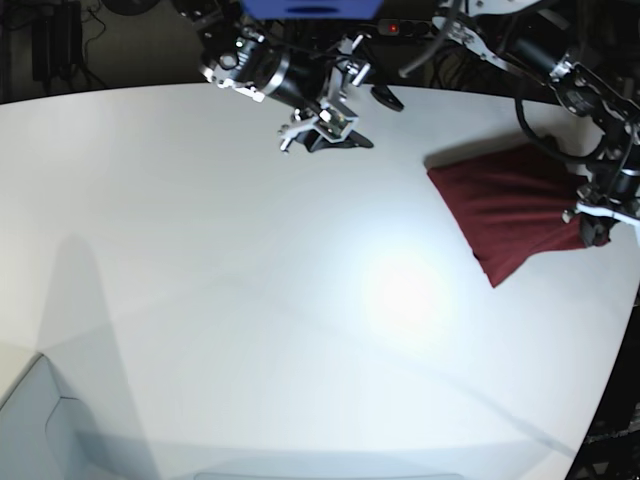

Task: Layout the t-shirt on the table in an organized manner, then fold the t-shirt properly
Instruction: 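Adjust the bundle corner with the left gripper, tucking the loose fabric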

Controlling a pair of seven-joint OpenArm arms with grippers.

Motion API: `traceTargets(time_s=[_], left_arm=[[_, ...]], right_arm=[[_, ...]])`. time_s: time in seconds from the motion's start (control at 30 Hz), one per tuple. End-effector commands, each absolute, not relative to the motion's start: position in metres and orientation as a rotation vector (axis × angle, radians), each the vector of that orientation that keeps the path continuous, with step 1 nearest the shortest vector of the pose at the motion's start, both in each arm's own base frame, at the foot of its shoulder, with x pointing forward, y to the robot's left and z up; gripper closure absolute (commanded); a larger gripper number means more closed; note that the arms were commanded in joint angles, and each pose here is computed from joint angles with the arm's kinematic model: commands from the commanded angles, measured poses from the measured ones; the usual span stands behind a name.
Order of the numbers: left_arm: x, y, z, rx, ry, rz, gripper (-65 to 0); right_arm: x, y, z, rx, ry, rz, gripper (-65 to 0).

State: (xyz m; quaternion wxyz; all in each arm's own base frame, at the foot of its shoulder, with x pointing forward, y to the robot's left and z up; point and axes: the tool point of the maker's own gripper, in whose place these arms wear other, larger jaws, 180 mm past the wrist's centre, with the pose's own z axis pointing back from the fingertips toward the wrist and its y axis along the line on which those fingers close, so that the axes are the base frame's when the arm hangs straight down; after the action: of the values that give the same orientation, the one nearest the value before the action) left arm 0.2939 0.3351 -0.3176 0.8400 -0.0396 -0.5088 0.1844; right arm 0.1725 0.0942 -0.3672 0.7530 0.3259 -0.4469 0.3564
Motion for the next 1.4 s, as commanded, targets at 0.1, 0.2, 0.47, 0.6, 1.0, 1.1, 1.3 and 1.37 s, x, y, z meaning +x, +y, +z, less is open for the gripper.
traceTargets(time_s=[0.1, 0.2, 0.47, 0.6, 1.0, 1.1, 1.3, 1.37], left_arm=[[0.307, 0.346, -0.296, -0.069, -1.146, 0.381, -2.2], [0.312, 0.345, -0.309, -0.116, -1.125, 0.403, -2.2], [0.322, 0.355, -0.312, -0.163, -1.149, 0.429, -8.5], [0.325, 0.356, -0.299, -0.206, -1.235, 0.465, -24.5], [0.289, 0.368, -0.29, -0.198, -1.288, 0.524, -45.0], [0.268, 0.372, -0.3, -0.162, -1.252, 0.523, -44.9], [0.244, 0.379, -0.326, -0.156, -1.173, 0.539, -44.9], [0.246, 0.379, -0.329, -0.159, -1.182, 0.55, -44.9]], right_arm=[[0.177, 0.099, -0.352, 0.744, -1.029, 0.761, -39.7], [0.176, 0.1, -0.352, 0.746, -1.029, 0.762, -39.7], [0.177, 0.098, -0.352, 0.741, -1.029, 0.762, -39.6], [0.174, 0.096, -0.355, 0.737, -1.02, 0.778, -39.6], [0.178, 0.093, -0.35, 0.731, -1.038, 0.778, -39.6], [0.179, 0.094, -0.345, 0.731, -1.053, 0.779, -39.6], [0.181, 0.095, -0.342, 0.733, -1.061, 0.783, -39.6], [0.181, 0.095, -0.342, 0.733, -1.061, 0.783, -39.6]])
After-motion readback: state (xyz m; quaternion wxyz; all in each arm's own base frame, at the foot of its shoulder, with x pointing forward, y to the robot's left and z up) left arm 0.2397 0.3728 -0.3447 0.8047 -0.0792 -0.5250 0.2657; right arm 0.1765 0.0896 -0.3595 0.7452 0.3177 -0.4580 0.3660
